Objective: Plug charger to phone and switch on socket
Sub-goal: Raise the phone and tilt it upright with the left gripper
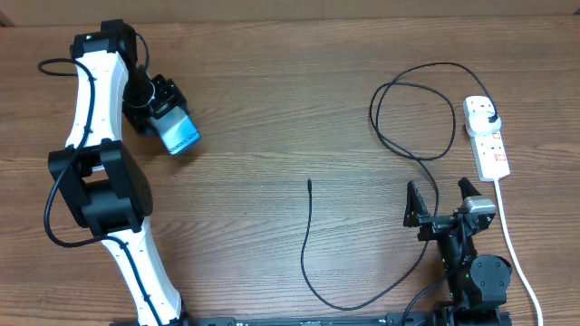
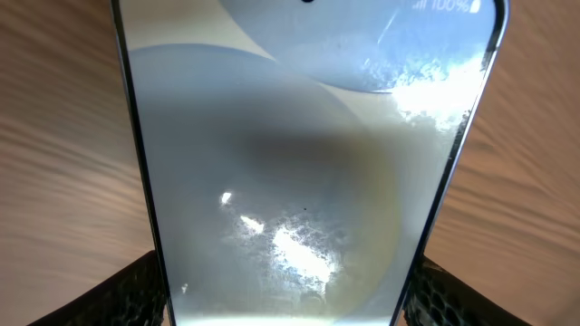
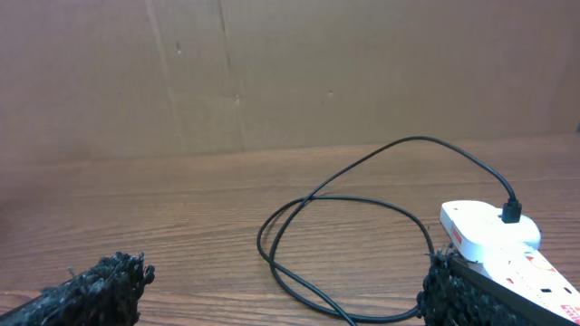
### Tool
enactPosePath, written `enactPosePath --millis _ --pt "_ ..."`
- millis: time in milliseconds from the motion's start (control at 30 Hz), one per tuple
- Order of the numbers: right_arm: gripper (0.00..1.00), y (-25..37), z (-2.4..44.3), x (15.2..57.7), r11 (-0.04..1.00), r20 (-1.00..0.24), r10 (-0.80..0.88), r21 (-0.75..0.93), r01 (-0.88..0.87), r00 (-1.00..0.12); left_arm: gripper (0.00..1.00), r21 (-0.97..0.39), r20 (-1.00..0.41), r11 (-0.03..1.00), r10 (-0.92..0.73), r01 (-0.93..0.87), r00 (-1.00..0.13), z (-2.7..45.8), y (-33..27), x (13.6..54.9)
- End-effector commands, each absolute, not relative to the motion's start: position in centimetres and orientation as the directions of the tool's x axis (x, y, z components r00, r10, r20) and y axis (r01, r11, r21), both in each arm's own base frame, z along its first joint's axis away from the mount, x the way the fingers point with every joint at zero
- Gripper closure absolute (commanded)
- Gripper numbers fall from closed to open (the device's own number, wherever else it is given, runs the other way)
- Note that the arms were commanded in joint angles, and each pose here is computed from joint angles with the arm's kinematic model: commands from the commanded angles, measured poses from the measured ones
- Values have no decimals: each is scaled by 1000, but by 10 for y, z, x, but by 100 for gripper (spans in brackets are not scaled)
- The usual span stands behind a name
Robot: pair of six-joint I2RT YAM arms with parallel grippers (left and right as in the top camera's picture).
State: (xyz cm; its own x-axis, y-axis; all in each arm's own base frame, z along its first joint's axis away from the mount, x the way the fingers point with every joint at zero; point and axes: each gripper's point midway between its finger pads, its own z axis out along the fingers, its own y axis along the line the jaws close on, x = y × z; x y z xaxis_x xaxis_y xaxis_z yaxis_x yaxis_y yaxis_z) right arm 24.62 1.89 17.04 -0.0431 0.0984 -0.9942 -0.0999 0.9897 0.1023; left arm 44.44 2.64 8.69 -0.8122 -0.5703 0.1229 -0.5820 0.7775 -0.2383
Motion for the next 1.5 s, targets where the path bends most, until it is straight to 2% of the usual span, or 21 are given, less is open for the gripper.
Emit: enactPosePath --millis 0,267,500,733,1300,1467 --pt "0 17 168 246 991 -994 97 101 -90 -40 96 -462 196 702 -515 -542 -834 111 -15 457" --pt "0 17 168 246 991 -994 97 101 -90 -40 96 -678 310 522 -434 -517 -846 145 -56 463" --pt "0 17 168 246 991 -994 97 101 -90 -40 96 -718 496 301 -410 -627 -765 176 -78 464" --pt "0 17 168 246 991 -994 97 101 -90 -40 96 -758 590 121 -292 -641 -752 212 -94 464" --pt "0 17 168 246 991 -994 97 101 -90 -40 96 -699 707 -26 -178 -715 -685 241 -101 454" --pt "0 17 168 246 991 -994 97 101 -90 -40 96 -700 707 -31 -174 -714 -685 242 -101 455"
